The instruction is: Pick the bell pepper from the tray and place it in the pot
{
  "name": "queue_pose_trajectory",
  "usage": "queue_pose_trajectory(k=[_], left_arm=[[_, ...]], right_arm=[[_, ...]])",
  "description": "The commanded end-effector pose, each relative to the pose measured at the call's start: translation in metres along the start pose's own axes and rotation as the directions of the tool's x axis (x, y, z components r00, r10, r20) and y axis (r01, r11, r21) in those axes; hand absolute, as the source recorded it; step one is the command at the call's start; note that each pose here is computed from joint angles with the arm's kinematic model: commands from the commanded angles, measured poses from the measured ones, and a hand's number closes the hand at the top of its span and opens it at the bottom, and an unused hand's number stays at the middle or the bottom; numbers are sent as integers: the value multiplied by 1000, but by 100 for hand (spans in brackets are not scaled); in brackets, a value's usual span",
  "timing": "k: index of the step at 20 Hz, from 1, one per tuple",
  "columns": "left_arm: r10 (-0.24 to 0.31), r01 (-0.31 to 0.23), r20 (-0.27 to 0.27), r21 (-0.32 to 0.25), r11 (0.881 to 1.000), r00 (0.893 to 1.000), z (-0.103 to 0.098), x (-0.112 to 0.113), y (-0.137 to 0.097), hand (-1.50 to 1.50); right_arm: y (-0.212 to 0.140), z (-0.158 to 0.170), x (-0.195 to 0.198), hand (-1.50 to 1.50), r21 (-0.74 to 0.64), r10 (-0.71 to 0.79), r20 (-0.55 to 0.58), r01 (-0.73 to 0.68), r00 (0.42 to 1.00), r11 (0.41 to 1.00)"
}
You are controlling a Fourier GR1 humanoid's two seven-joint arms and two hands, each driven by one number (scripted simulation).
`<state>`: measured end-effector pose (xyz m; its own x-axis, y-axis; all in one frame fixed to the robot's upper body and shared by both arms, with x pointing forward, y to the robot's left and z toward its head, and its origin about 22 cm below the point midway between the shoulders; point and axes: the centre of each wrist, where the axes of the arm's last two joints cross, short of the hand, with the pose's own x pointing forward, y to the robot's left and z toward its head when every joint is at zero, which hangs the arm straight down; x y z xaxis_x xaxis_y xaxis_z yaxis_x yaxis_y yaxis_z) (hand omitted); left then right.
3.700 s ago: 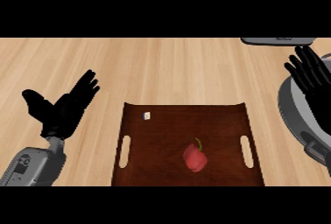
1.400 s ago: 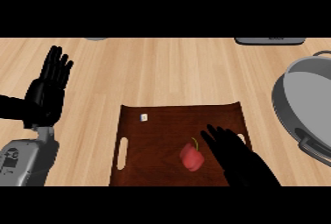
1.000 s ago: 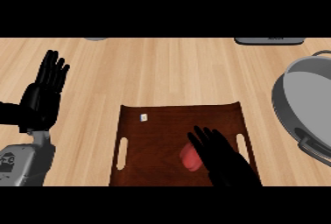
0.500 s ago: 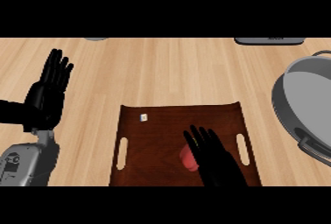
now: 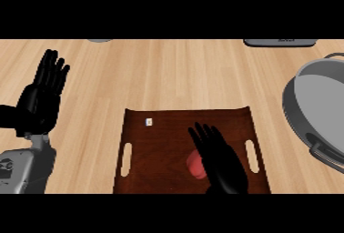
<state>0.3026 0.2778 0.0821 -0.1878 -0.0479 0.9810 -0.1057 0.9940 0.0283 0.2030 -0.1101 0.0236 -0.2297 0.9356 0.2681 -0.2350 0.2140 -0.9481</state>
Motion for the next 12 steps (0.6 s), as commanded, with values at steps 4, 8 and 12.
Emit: queue_pose_trajectory(k=[4, 8, 12], left_arm=[[3, -3, 9, -15, 1000, 1000, 1, -8, -4, 0], [8, -8, -11, -13, 1000, 1000, 2, 13, -18, 0], [12, -12, -2, -3, 1000, 1000, -2, 6, 1, 0]], right_arm=[[22, -21, -16, -150, 23, -29, 42, 28, 999, 999], [48, -22, 14, 150, 40, 47, 183, -55, 982, 998], [41, -37, 17, 150, -8, 67, 209, -67, 976, 998]])
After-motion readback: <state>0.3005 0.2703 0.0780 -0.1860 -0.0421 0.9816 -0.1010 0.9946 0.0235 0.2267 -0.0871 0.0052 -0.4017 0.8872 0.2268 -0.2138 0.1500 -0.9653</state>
